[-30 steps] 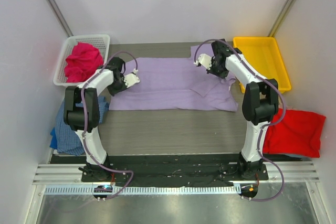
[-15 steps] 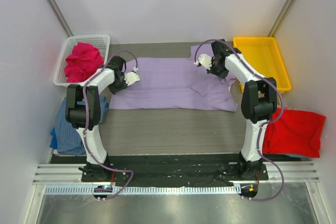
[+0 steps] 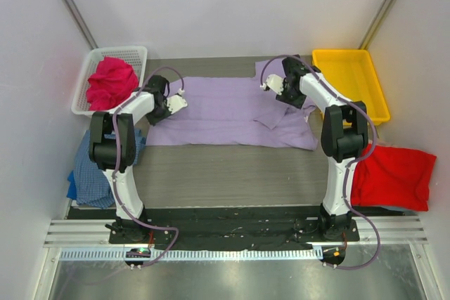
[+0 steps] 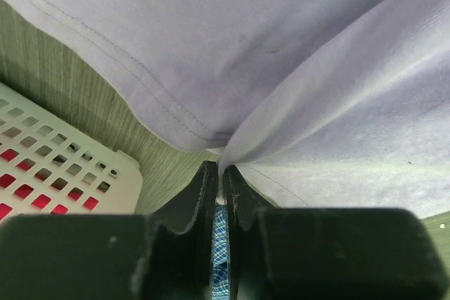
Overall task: Fold and stack the t-shirts
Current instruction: Fold the flattened tshirt in 1/3 of the way
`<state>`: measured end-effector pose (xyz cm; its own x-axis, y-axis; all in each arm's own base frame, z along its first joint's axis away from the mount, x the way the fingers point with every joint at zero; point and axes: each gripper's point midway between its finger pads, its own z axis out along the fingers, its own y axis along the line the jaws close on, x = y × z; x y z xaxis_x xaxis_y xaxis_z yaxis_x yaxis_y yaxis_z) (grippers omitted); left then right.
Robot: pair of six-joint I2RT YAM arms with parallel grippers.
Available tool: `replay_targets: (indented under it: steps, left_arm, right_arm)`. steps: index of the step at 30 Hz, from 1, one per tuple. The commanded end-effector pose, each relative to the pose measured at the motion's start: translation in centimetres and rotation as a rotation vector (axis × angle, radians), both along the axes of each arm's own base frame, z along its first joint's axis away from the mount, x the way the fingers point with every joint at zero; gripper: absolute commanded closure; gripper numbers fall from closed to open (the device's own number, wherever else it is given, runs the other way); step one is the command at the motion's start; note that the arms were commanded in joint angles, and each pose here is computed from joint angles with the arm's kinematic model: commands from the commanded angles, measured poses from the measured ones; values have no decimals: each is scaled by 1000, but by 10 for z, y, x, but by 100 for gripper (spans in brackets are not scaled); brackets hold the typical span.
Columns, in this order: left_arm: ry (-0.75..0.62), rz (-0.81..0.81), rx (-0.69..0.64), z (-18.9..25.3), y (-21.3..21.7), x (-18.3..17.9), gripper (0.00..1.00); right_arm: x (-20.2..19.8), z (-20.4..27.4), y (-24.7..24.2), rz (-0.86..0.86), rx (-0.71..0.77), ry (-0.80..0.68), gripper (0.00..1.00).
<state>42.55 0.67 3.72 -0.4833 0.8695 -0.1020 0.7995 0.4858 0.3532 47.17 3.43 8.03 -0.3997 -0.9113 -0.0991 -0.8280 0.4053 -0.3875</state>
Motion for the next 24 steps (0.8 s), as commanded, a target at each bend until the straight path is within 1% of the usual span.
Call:
replay_targets:
  steps: [1, 3, 5, 6, 7, 8, 11, 12, 13, 17, 19, 21, 24]
  left_arm:
    - [-112, 37, 1, 19, 3, 21, 84]
    - [-132, 45, 1, 21, 4, 22, 78]
    - [-165, 48, 2, 26, 2, 26, 74]
    - [-175, 54, 1, 28, 3, 26, 55]
    - [-193, 60, 3, 31, 2, 28, 48]
    - [-203, 64, 3, 33, 3, 29, 47]
    - [-237, 79, 9, 38, 4, 30, 38]
    - [-250, 82, 13, 40, 4, 31, 30]
    - [-268, 87, 14, 40, 4, 32, 28]
    - [-317, 109, 9, 50, 7, 33, 22]
    - [-332, 118, 0, 54, 6, 31, 15]
    - [-346, 126, -7, 59, 6, 31, 10]
    - [-355, 131, -9, 60, 6, 30, 7]
  right_arm:
    - [20, 24, -3, -35, 4, -101, 58]
    - [20, 27, -1, -39, 17, -110, 52]
    - [18, 27, -1, -49, 26, -110, 51]
    - [17, 30, 0, -50, 34, -116, 50]
    - [16, 31, 2, -50, 46, -118, 50]
    - [12, 28, 3, -56, 53, -108, 50]
    - [0, 30, 12, -57, 102, -98, 49]
    - [-4, 31, 15, -57, 117, -95, 49]
    - [-7, 37, 22, -51, 138, -106, 49]
    - [-30, 31, 44, -52, 218, -75, 49]
    - [-34, 37, 54, -59, 243, -99, 49]
    - [-42, 33, 67, -52, 258, -99, 48]
    - [-51, 28, 88, -18, 295, -85, 44]
